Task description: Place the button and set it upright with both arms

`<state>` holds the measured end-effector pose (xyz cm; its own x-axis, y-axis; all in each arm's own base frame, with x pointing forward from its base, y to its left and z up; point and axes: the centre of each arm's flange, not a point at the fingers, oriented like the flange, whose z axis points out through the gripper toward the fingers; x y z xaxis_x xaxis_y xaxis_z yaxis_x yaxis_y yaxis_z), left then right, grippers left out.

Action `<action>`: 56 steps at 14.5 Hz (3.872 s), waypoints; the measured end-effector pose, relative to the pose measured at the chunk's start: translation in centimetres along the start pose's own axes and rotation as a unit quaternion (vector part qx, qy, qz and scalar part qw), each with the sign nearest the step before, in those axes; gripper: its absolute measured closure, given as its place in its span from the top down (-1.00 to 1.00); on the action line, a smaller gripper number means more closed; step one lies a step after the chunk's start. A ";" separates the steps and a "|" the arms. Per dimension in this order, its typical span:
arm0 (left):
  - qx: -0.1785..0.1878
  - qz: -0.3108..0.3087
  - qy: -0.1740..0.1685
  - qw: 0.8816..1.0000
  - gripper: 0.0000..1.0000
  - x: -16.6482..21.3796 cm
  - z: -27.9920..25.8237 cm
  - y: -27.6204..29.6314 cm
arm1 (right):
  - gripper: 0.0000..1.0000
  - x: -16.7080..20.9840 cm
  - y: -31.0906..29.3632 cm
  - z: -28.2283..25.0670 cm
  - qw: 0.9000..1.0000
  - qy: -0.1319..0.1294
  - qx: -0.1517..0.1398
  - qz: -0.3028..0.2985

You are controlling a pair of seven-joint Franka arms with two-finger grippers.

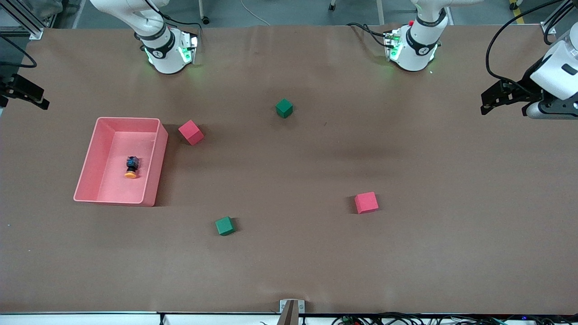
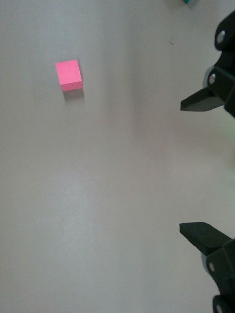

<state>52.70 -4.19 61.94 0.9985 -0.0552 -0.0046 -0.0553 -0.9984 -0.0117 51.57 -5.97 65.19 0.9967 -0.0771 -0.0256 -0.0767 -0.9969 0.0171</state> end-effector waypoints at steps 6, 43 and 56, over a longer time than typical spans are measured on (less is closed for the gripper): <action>-0.003 0.000 0.001 1.000 1.00 0.0 -0.1 0.1 | 1.00 -0.6 1.2 1.9 1.000 -0.019 0.003 0.010; -0.008 -0.003 -0.001 1.000 1.00 0.3 0.1 -0.2 | 0.67 1.5 0.6 47.3 0.999 0.020 -0.016 -0.035; -0.008 -0.003 -0.002 1.000 1.00 0.4 0.3 -0.1 | -0.84 2.8 0.6 45.2 0.998 0.028 -0.013 -0.056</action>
<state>53.07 -4.11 61.67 0.9987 -0.0497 -0.0086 -0.0497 -0.9988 0.0044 53.12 -7.48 19.96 0.9990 0.0374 0.0262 0.0363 -0.9984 0.0430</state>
